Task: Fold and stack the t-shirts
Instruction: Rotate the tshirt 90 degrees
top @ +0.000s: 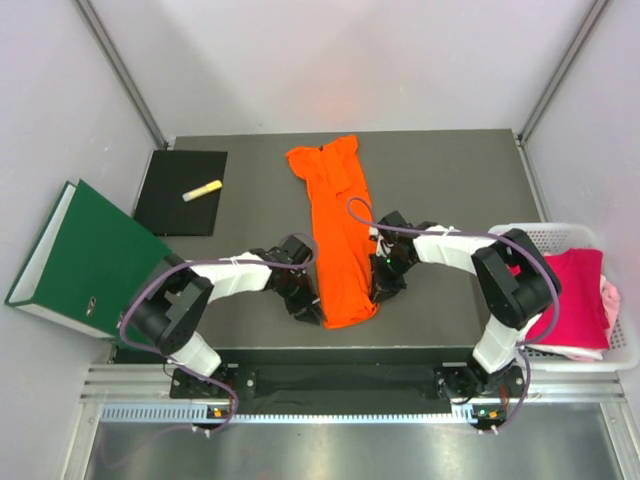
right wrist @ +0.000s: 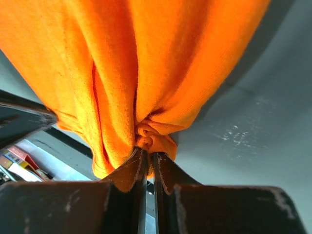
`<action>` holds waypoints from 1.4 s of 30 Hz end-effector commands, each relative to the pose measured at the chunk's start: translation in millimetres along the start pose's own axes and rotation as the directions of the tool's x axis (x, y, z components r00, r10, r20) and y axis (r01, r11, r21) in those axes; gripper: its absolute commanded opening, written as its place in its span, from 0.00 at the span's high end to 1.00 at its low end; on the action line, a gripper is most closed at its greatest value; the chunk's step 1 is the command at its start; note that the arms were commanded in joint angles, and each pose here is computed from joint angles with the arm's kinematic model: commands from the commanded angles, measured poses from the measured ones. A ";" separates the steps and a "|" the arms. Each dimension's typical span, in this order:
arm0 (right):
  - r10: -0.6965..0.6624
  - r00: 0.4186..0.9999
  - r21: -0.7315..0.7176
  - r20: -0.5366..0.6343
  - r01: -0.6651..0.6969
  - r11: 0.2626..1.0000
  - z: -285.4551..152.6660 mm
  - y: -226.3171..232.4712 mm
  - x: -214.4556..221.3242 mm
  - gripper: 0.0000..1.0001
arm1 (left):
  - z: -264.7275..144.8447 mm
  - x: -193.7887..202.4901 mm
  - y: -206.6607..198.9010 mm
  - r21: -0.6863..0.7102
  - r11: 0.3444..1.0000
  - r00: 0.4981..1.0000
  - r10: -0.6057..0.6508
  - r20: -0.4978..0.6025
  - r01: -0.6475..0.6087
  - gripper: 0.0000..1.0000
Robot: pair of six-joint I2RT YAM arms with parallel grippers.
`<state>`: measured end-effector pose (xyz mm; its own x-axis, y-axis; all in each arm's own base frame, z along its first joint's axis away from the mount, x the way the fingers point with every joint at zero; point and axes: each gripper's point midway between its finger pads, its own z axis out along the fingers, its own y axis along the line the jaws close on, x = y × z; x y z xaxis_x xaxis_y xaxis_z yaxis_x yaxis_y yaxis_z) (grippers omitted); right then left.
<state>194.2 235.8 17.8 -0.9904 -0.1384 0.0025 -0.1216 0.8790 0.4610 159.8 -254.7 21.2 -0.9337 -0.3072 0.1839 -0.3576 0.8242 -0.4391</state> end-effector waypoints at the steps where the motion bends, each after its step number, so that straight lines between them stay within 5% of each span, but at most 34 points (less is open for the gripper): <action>1: -0.023 0.999 -0.050 0.039 0.025 0.998 0.2 16.5 -3.9 0.96 | 21.4 11.7 7.8 -0.041 0.999 0.999 0.003 -0.034 -0.004 0.86; 4: -0.021 0.999 -0.053 0.043 0.023 0.998 -1.9 16.8 -1.0 0.95 | 32.4 14.3 10.6 -0.075 0.997 0.998 0.020 -0.056 -0.024 1.00; 18: -0.038 0.999 -0.056 -0.011 0.037 0.998 -11.2 16.6 29.4 0.91 | 8.8 30.2 45.3 -0.173 0.985 0.999 0.018 -0.047 -0.026 1.00; 22: -0.067 0.996 -0.042 -0.053 0.065 0.997 -7.4 15.7 43.9 0.39 | 2.3 39.7 65.3 -0.205 0.979 0.999 -0.003 -0.049 -0.007 1.00; 26: -0.087 0.996 -0.031 -0.009 0.086 0.996 -20.8 17.4 42.4 0.02 | -0.9 46.0 79.9 -0.224 0.975 0.999 -0.014 -0.048 0.003 1.00; 42: 0.007 0.998 -0.045 0.061 -0.005 0.999 -42.5 5.5 41.9 0.04 | -14.8 46.2 110.3 -0.327 0.945 1.000 0.019 -0.019 -0.024 1.00</action>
<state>146.9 222.6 42.4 -0.9875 -0.1575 -0.0037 -0.1402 0.8679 0.4766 101.6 -218.4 12.9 -0.9435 -0.2625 0.2021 -0.3179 0.8890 -0.3295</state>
